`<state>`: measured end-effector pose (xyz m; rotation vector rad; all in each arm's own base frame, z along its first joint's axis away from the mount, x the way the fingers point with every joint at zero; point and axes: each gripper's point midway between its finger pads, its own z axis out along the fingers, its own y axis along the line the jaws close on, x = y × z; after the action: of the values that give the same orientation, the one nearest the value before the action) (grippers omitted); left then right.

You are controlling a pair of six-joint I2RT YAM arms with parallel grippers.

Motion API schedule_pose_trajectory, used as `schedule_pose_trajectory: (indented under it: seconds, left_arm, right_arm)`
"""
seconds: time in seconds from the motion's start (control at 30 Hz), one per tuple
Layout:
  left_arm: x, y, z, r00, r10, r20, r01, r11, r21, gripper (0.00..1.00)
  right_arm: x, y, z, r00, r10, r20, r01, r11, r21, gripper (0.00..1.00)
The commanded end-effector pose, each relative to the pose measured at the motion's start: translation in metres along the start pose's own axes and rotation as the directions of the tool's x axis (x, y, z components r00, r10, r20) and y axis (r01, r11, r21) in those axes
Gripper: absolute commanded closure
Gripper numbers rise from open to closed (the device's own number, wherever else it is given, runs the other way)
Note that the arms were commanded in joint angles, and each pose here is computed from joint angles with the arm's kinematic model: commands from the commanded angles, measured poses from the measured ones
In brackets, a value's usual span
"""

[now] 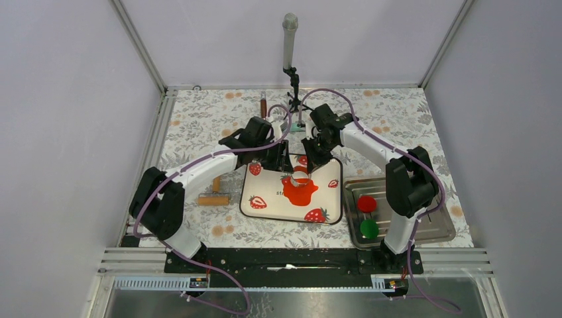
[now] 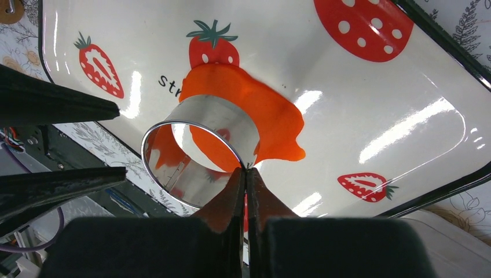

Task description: Roll out the dumpling wrappers from the dough

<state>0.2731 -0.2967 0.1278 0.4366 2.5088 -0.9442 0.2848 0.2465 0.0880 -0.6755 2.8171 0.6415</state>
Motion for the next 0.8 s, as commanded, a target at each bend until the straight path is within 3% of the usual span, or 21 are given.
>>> schedule_pose_trajectory:
  seconds: [0.0,0.43,0.77]
  left_arm:
    - [-0.002,-0.002,0.008,1.000,-0.029,0.003,0.029,0.999,0.014,0.61]
    - [0.008,0.003,0.024,0.997,-0.055,-0.045,0.055,0.998,0.005,0.81]
    - [0.014,0.003,0.033,0.996,-0.063,-0.068,0.063,0.998,0.001,0.75]
  right_arm:
    - [-0.012,0.009,-0.012,0.997,-0.018,0.070,0.018,1.000,0.000,1.00]
    - [-0.005,0.010,-0.010,0.997,-0.014,0.075,0.014,1.000,-0.007,1.00]
    - [-0.002,0.011,-0.005,0.998,-0.004,0.069,0.005,1.000,-0.013,1.00]
